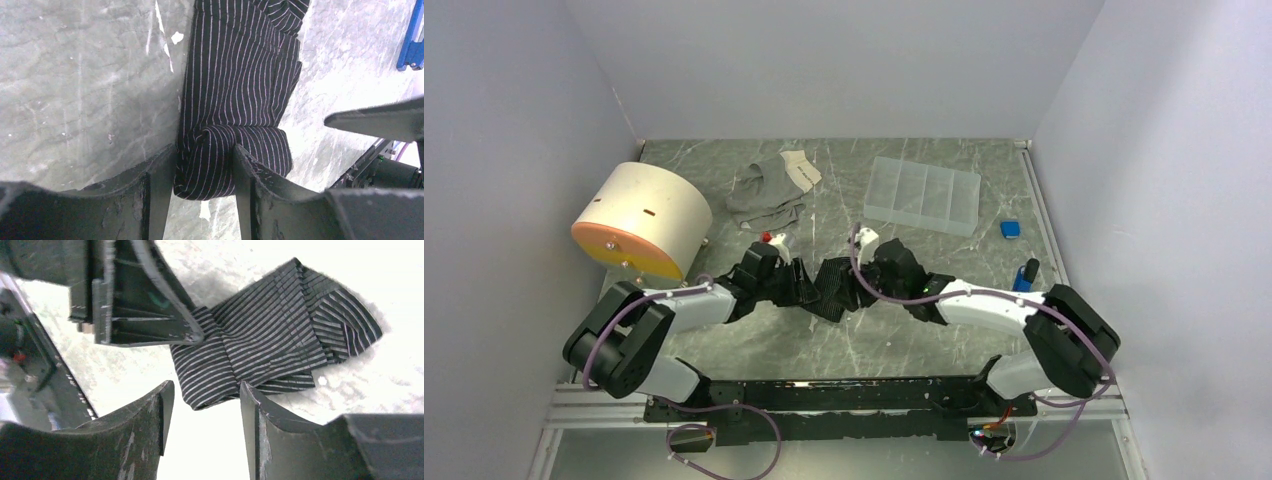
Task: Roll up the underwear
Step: Roll the underwear to the center of the board.
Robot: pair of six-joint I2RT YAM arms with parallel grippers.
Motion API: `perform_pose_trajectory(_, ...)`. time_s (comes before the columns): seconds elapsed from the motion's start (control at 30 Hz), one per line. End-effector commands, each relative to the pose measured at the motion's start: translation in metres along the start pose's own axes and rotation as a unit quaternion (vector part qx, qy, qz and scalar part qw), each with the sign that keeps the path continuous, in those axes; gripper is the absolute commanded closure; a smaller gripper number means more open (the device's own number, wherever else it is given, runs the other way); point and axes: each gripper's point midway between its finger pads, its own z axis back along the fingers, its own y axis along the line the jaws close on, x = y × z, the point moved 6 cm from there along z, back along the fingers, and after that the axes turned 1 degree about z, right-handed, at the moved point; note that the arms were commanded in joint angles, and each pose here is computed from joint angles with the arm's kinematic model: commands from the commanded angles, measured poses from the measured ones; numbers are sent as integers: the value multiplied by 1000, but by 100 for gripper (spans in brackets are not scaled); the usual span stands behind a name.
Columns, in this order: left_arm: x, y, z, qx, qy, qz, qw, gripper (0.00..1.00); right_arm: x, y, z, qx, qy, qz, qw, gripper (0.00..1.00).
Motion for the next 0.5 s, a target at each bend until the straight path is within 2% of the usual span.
perform_pose_trajectory(0.0, -27, 25, -2, 72, 55, -10, 996, 49, 14, 19, 4, -30, -49, 220, 974, 45)
perform_pose_trajectory(0.07, -27, 25, -2, 77, 58, -9, 995, 49, 9, 31, 0, -26, -63, 298, 952, 42)
perform_pose_trajectory(0.13, -28, 25, -2, 80, 58, -9, 995, 49, 7, 34, -7, -34, -67, 334, 940, 41)
perform_pose_trajectory(0.33, -28, 26, 0, 84, 57, -7, 995, 50, -8, 40, -27, -37, -36, 395, 917, 41)
perform_pose_trajectory(0.47, -27, 25, -1, 84, 59, -8, 995, 50, -19, 39, -35, -32, -27, 405, 913, 41)
